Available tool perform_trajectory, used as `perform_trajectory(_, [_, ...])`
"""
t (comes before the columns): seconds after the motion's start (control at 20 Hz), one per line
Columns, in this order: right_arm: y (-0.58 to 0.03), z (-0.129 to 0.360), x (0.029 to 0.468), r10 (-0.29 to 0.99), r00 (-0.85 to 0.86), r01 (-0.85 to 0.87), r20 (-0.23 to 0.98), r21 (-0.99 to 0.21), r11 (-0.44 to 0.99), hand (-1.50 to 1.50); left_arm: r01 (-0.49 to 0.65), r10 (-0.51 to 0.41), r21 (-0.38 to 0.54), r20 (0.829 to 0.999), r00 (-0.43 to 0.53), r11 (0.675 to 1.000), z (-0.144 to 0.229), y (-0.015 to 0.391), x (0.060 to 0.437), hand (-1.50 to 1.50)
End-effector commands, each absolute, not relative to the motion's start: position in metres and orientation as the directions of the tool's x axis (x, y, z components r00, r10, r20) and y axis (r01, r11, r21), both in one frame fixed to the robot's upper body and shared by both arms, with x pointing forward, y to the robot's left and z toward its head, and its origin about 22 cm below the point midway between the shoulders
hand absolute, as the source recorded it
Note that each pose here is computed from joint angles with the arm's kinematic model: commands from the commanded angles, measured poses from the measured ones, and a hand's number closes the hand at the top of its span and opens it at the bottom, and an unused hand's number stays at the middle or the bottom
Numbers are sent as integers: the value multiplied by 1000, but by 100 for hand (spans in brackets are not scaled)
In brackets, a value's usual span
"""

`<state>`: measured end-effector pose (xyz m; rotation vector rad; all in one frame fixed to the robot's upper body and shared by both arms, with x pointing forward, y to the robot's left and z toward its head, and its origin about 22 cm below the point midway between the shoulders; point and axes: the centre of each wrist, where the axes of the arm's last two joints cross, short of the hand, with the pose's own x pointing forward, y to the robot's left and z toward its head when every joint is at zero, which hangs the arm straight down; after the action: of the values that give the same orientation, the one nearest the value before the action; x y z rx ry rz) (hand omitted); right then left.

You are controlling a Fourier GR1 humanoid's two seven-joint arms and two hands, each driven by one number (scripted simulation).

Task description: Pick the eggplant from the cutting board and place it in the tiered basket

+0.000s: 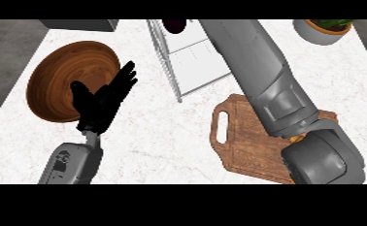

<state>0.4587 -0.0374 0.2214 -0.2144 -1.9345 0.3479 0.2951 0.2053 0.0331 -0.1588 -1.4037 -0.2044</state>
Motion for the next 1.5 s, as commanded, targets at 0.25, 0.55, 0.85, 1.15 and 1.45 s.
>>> perform_trajectory(0.25, [-125,212,479,256,-233,181,938,-217,959,-150,185,-50,17,984,173,983,15,235,285,0])
perform_trajectory(0.55, [-231,219,480,302,-207,99,931,-287,953,-150,167,-22,-8,984,179,986,19,223,282,0])
perform_trajectory(0.85, [-341,224,456,369,-220,-14,903,-381,924,-150,175,-44,11,982,184,984,33,223,277,0])
perform_trajectory(1.15, [-439,242,411,361,-221,-24,906,-375,927,-150,157,-28,1,984,175,988,14,225,286,0])
perform_trajectory(1.45, [-501,250,369,341,-231,7,911,-349,937,-150,167,-39,10,984,171,986,31,225,283,0])
